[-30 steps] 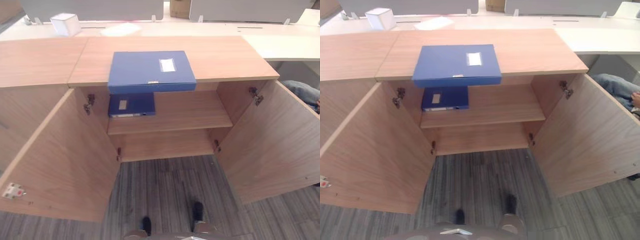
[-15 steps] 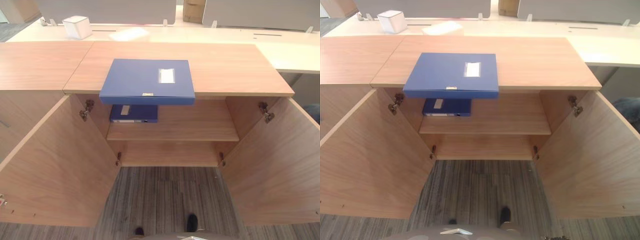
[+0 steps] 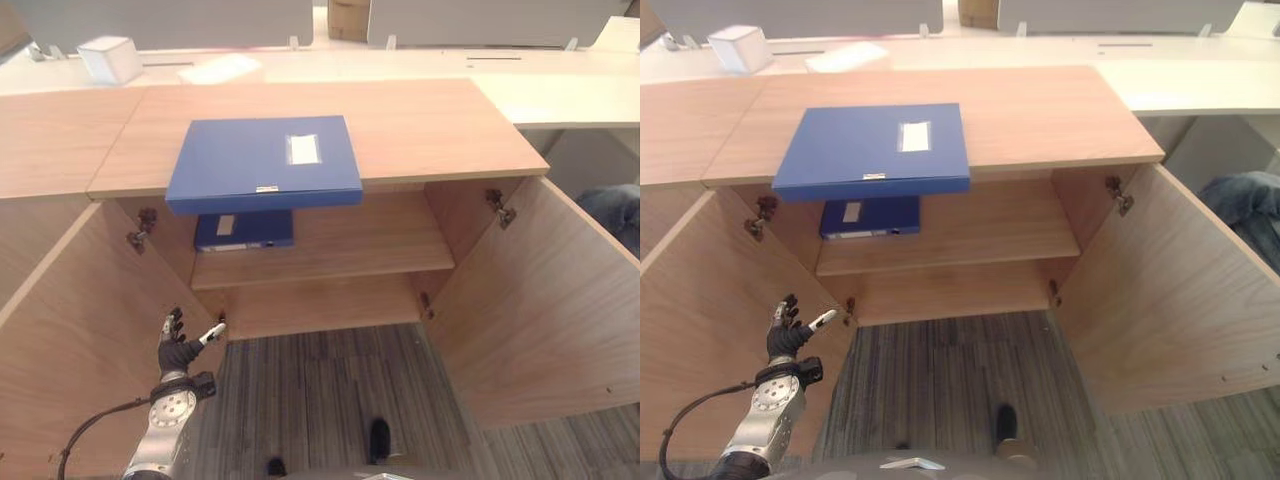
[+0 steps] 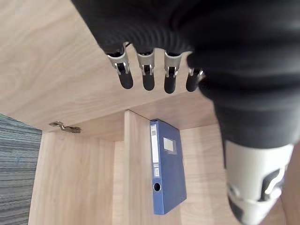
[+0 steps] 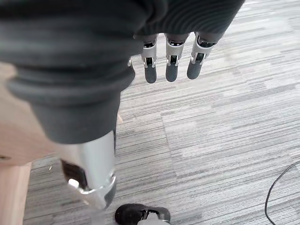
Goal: Put the empty folder in the office cabinet
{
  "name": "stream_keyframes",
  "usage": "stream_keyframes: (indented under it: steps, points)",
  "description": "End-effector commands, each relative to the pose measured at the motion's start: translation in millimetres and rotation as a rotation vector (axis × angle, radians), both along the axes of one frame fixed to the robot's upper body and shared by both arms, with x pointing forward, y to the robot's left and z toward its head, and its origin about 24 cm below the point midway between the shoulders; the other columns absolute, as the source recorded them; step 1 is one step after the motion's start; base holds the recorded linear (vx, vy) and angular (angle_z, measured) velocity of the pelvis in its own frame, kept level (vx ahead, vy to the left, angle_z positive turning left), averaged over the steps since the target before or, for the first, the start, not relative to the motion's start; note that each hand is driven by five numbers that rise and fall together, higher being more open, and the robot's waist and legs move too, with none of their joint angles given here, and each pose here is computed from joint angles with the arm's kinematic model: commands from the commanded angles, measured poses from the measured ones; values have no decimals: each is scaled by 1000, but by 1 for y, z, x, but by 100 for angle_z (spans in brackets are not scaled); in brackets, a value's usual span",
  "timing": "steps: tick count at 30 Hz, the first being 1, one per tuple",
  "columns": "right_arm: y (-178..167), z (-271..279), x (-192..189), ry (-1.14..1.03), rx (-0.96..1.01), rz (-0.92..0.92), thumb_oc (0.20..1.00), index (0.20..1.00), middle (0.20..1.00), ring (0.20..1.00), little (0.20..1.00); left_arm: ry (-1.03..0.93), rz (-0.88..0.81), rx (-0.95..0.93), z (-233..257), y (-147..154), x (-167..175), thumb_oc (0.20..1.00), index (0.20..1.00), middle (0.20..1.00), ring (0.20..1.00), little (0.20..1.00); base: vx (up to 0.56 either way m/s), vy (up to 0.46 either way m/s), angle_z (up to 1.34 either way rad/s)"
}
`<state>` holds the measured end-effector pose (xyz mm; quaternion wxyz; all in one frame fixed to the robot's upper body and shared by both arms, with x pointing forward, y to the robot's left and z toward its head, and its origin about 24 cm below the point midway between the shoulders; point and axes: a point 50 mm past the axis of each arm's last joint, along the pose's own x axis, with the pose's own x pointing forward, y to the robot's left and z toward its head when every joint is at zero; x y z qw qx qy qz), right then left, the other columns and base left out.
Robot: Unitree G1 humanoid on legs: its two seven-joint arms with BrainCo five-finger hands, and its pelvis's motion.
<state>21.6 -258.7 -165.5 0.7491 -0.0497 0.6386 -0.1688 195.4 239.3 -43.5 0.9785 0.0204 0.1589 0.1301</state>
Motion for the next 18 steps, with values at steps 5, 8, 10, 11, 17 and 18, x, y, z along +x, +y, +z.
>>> stream_keyframes:
  steps: [5,8,10,11,17,18]
  points:
    - [-2,2,21,-27,-23,19,1000,1000,1000,1000,1000,-203,-69,42,42,-8,21,1000,1000,1000,1000,1000,24,9,-2]
    - [-2,1,19,-21,-23,14,1000,1000,1000,1000,1000,-188,-76,81,41,-8,15,1000,1000,1000,1000,1000,21,4,-5]
    - [-1,1,16,-13,-23,8,1000,1000,1000,1000,1000,-190,-83,138,44,-6,13,1000,1000,1000,1000,1000,24,1,-4]
    - [-1,1,15,-11,-25,3,1000,1000,1000,1000,1000,-198,-82,174,47,-3,13,1000,1000,1000,1000,1000,0,0,0]
    - [0,0,9,5,-33,-14,1000,1000,1000,1000,1000,-268,-38,451,74,16,13,1000,1000,1000,1000,1000,11,-1,0]
    - [1,0,8,8,-32,-15,1000,1000,1000,1000,1000,-276,-28,486,78,19,13,1000,1000,1000,1000,1000,0,0,0]
